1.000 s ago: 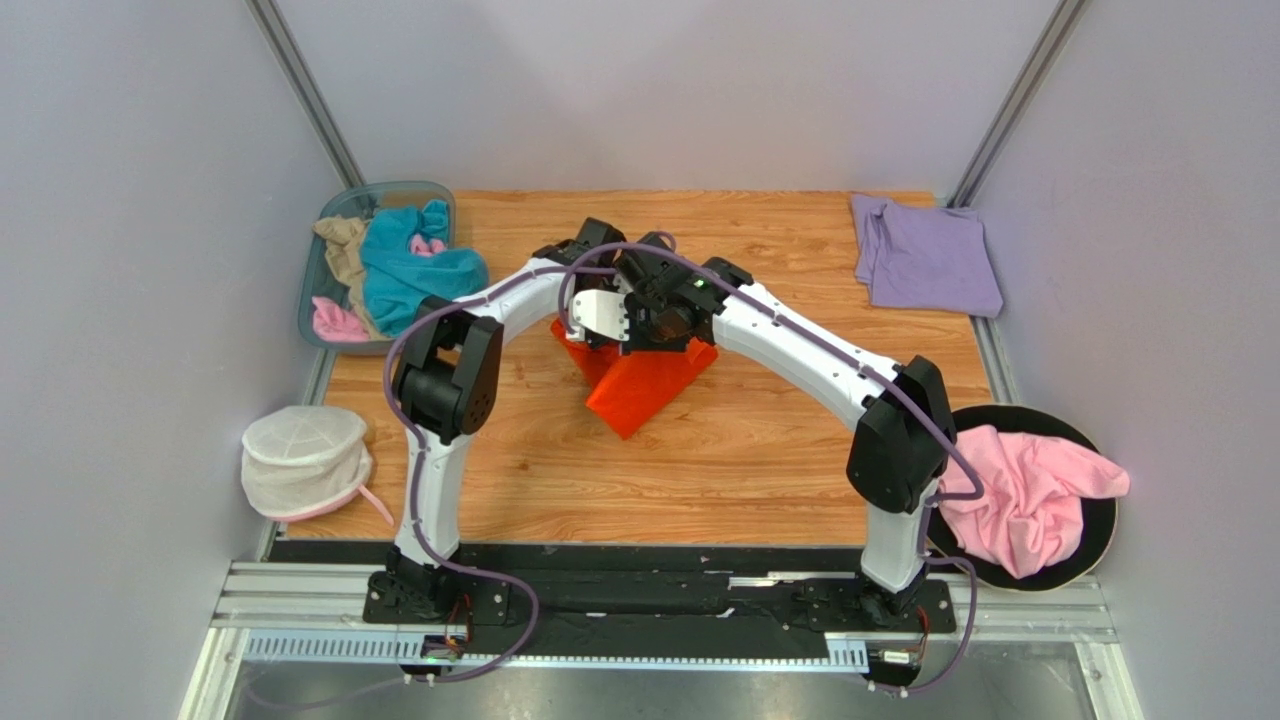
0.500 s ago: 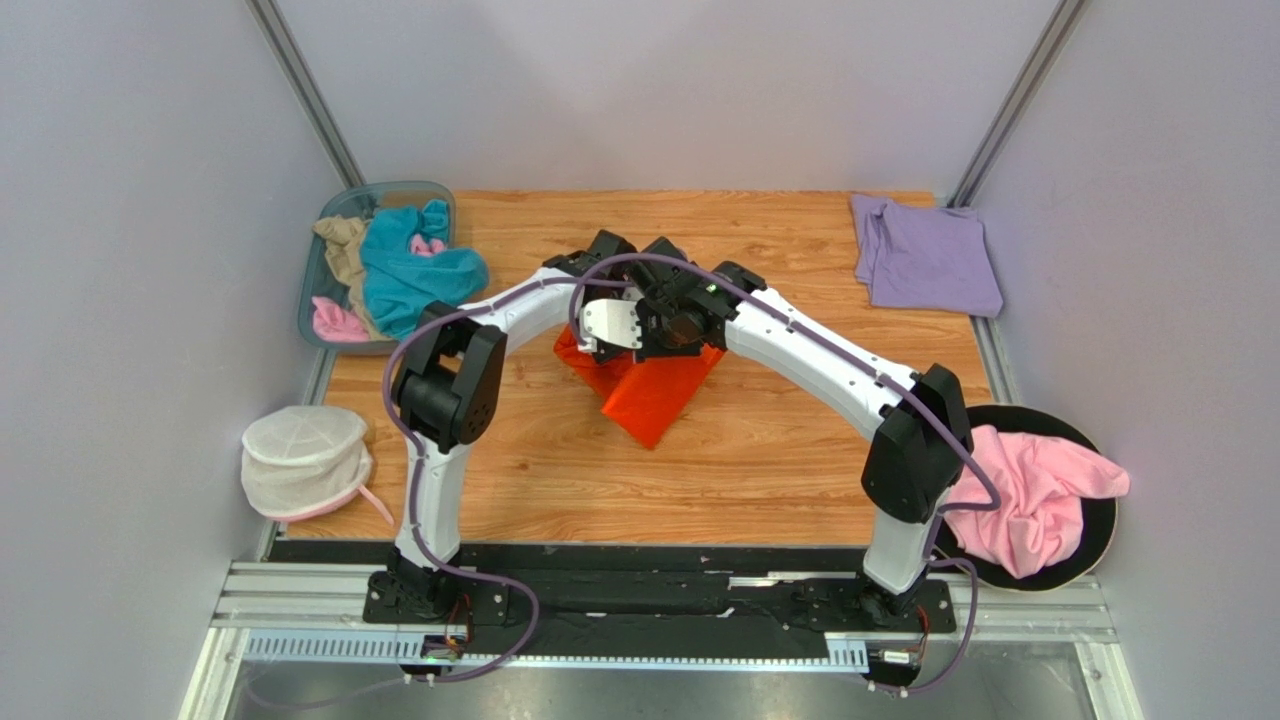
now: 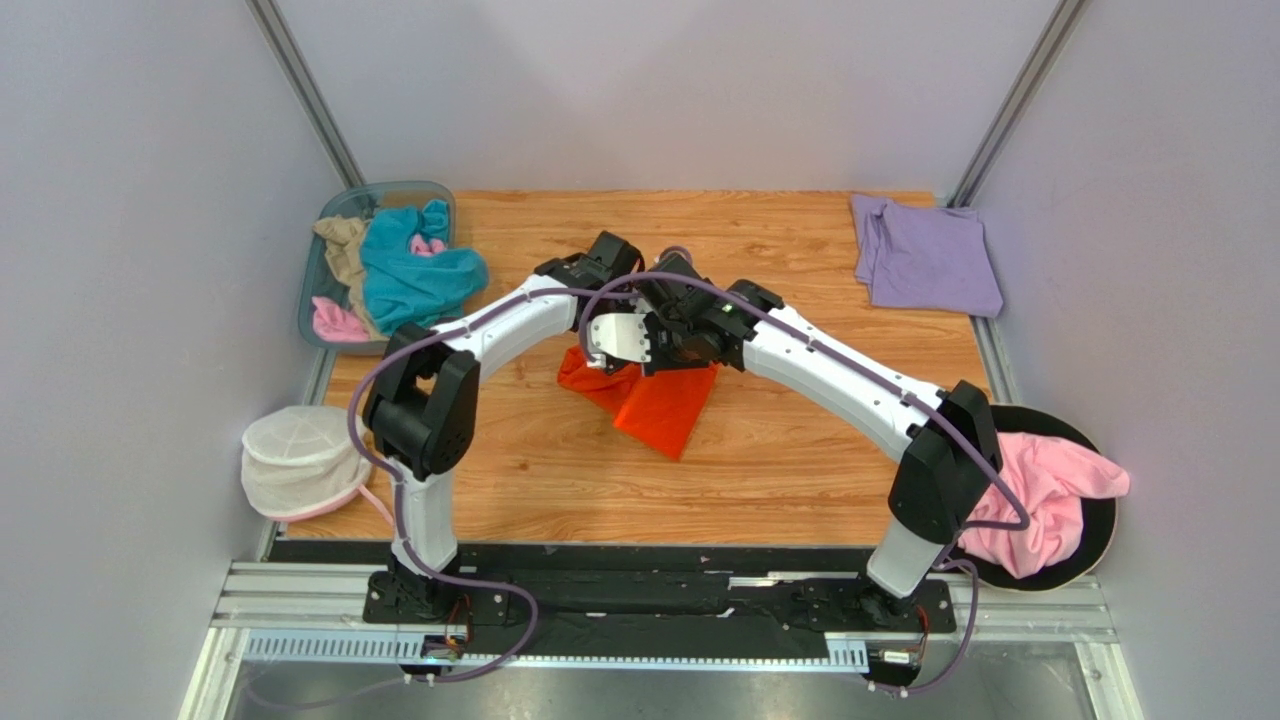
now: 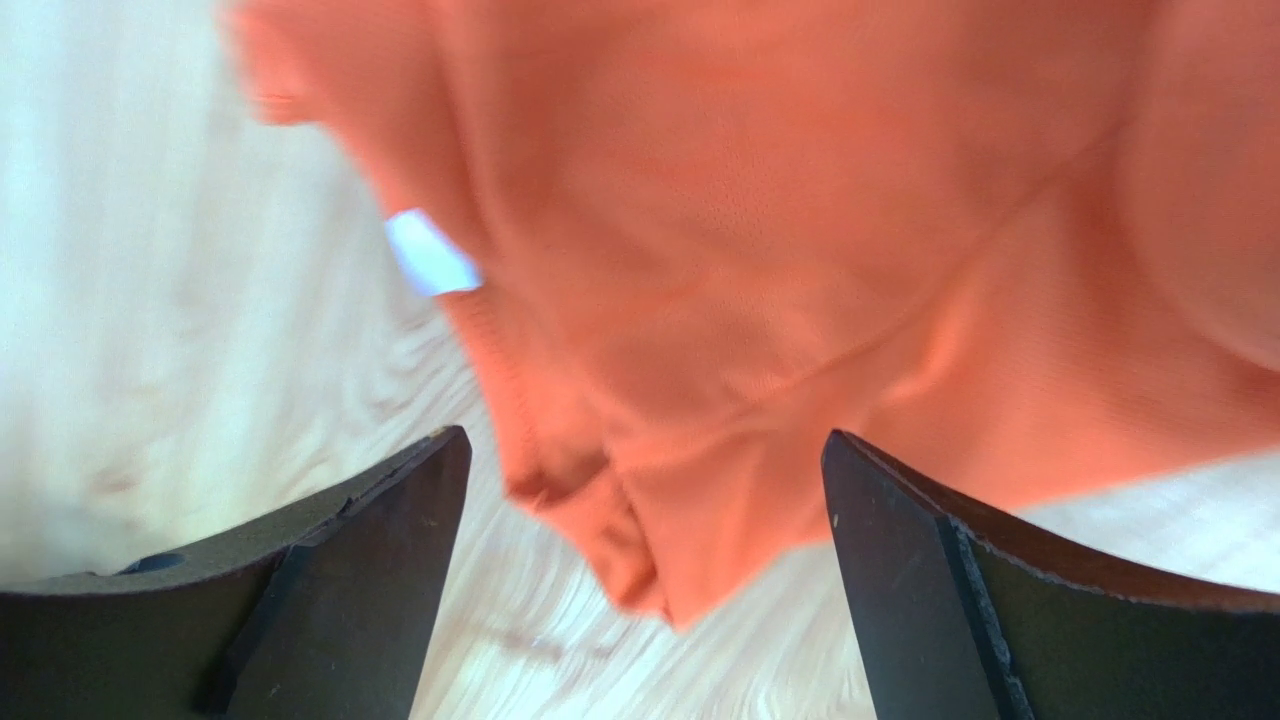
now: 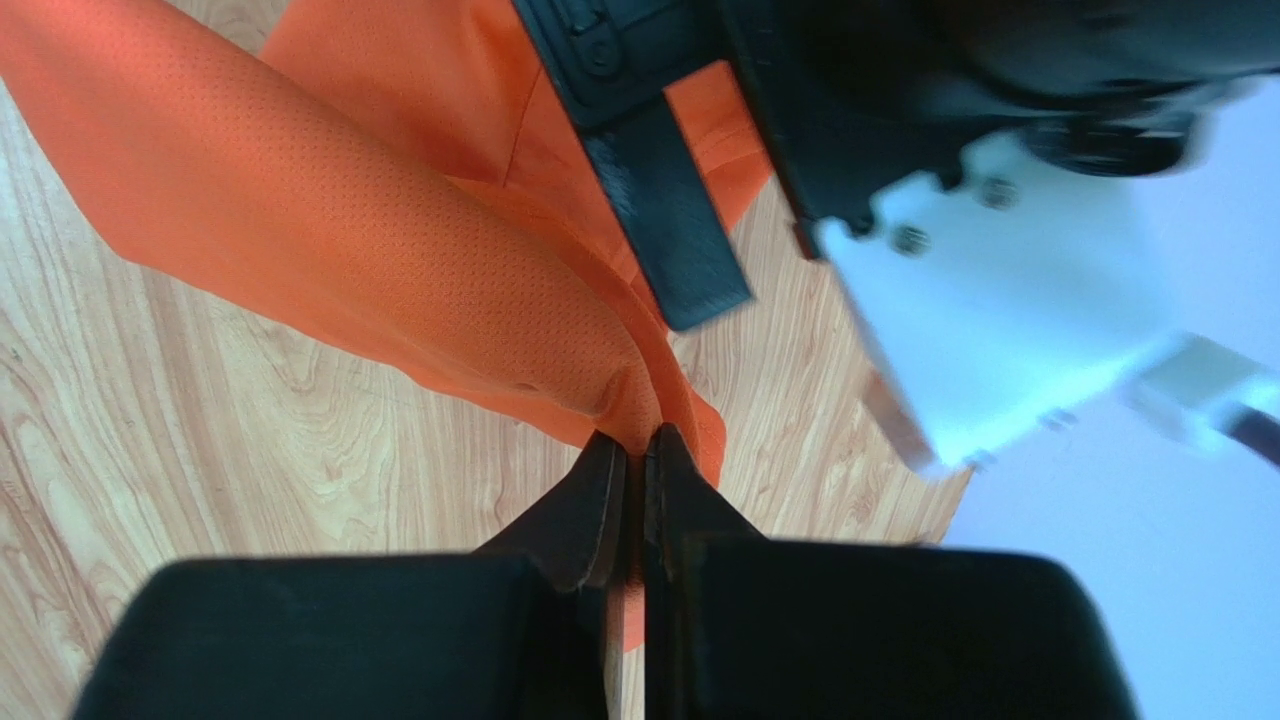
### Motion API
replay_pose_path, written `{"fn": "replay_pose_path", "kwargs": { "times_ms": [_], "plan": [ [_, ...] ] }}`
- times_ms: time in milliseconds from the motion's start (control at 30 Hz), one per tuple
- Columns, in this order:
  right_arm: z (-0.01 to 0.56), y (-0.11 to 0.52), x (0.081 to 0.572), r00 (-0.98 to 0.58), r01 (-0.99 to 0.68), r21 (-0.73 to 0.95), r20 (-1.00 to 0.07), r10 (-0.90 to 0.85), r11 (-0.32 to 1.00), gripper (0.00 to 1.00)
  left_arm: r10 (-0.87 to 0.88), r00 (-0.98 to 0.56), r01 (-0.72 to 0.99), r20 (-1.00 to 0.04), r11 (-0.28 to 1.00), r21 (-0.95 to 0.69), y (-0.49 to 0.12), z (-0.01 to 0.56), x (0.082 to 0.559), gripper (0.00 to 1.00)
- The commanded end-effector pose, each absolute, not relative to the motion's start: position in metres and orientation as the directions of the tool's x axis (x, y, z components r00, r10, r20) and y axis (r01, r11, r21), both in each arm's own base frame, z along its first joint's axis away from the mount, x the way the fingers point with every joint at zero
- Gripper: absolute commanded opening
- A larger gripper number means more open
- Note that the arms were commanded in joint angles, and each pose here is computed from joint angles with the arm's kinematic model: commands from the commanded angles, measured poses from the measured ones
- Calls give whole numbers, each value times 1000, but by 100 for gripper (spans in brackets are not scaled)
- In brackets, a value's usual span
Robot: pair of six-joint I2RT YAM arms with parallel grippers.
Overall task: Fold and stack the t-shirts
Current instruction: Fold the tshirt
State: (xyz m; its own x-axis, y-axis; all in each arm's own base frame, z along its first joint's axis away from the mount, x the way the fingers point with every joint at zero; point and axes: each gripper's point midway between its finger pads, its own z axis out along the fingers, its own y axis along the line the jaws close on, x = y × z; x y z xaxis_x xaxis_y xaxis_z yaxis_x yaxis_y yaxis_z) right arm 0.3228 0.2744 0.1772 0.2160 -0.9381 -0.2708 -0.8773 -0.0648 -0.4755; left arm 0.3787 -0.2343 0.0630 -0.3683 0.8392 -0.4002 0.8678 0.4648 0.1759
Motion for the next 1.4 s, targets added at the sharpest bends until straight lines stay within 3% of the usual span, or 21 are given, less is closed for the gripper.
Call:
{"fn": "replay_pose_path", "kwargs": {
  "times_ms": [0,167,367,500,767,1367],
  "plan": [
    [215,273,342,179,-807,-587,-346,-921,64,0,790,-274,822,-548,488,292,-250,142,388,96],
    [220,269,341,177,-800,-596,-348,-921,71,0,779,-255,737,-572,539,406,-228,164,419,96],
    [230,274,355,182,-786,-613,-361,-915,85,0,705,-336,560,-625,683,469,-165,183,477,96],
    [227,284,366,188,-789,-610,-358,-915,76,0,696,-388,493,-603,710,502,-127,168,502,96],
    [199,309,379,197,-832,-553,-369,-909,44,0,708,-410,480,-575,704,524,-99,148,512,96],
    [139,359,427,232,-851,-526,-354,-906,-12,0,707,-404,505,-580,701,504,-102,132,507,95]
  ]
}}
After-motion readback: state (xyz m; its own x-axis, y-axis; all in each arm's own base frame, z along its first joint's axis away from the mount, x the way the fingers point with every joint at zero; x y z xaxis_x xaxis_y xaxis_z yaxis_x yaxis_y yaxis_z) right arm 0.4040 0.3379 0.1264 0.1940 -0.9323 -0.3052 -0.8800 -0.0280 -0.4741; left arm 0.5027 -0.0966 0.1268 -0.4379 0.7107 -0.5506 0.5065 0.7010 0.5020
